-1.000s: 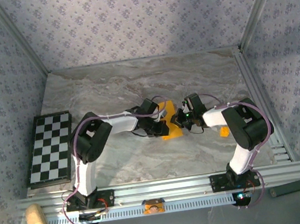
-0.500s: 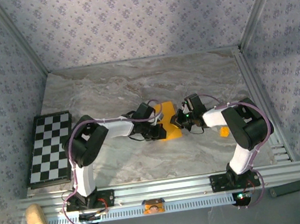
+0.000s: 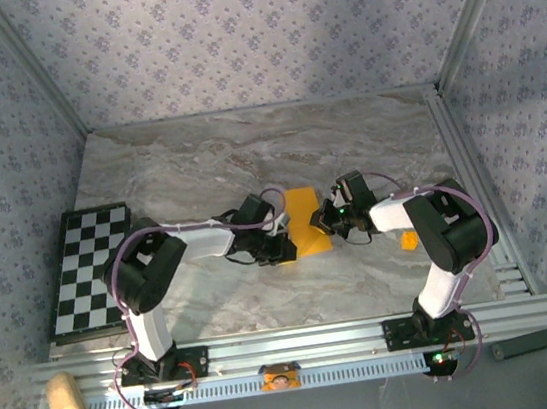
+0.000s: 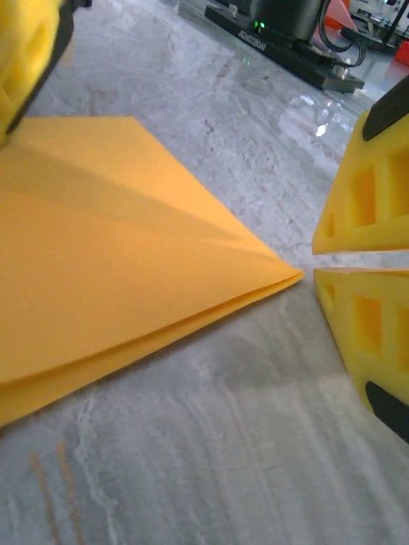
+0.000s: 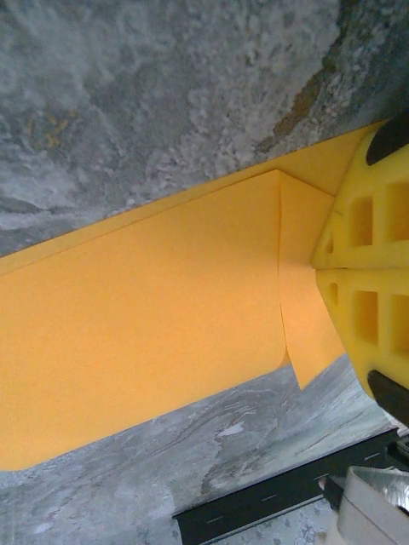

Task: Fold a paper plane with a square sheet of paper (pick it up from the middle)
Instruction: Fold the triangle a second time at the center of the table.

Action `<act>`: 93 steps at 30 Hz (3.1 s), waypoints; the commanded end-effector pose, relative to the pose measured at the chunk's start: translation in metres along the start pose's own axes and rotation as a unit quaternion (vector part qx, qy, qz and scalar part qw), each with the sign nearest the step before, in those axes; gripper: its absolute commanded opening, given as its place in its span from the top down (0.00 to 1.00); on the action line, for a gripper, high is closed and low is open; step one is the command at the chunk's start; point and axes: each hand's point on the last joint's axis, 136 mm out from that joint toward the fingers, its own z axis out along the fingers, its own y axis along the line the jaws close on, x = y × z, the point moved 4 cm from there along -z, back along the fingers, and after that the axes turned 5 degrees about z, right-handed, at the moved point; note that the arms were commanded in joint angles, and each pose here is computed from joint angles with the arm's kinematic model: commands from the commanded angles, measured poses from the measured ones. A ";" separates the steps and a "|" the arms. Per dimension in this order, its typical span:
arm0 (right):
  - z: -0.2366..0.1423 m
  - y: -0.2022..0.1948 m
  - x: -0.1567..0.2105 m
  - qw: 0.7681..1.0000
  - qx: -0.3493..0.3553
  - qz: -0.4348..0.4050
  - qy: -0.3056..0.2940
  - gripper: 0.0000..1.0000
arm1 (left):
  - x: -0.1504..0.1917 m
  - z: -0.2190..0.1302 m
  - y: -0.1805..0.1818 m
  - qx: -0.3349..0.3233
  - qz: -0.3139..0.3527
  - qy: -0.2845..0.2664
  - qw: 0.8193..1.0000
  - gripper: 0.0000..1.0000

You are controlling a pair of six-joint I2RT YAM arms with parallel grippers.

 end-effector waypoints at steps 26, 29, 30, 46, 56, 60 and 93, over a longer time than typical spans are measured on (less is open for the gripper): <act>0.003 -0.020 0.000 0.999 0.047 0.014 0.001 0.95 | -0.039 0.027 0.017 -0.048 -0.031 0.032 0.998 1.00; 0.000 -0.009 -0.002 1.000 0.030 -0.002 0.002 0.93 | -0.028 0.028 0.028 -0.065 -0.032 0.039 0.997 1.00; -0.003 -0.004 -0.003 1.000 0.024 -0.009 0.001 0.93 | -0.026 0.027 0.031 -0.070 -0.032 0.041 0.996 1.00; 0.005 -0.009 -0.007 0.997 0.037 -0.050 0.053 0.95 | -0.024 0.024 0.034 -0.082 -0.005 0.047 0.996 1.00; -0.013 -0.024 -0.047 1.000 0.011 -0.012 -0.002 0.98 | -0.026 0.018 0.045 -0.081 -0.013 0.044 0.996 1.00; -0.024 -0.003 -0.049 0.999 -0.019 -0.037 -0.018 0.97 | -0.025 0.019 0.044 -0.079 -0.008 0.047 0.996 1.00; 0.007 -0.032 -0.011 0.998 0.049 -0.017 0.020 1.00 | -0.079 0.006 -0.021 0.035 0.016 -0.012 0.999 0.99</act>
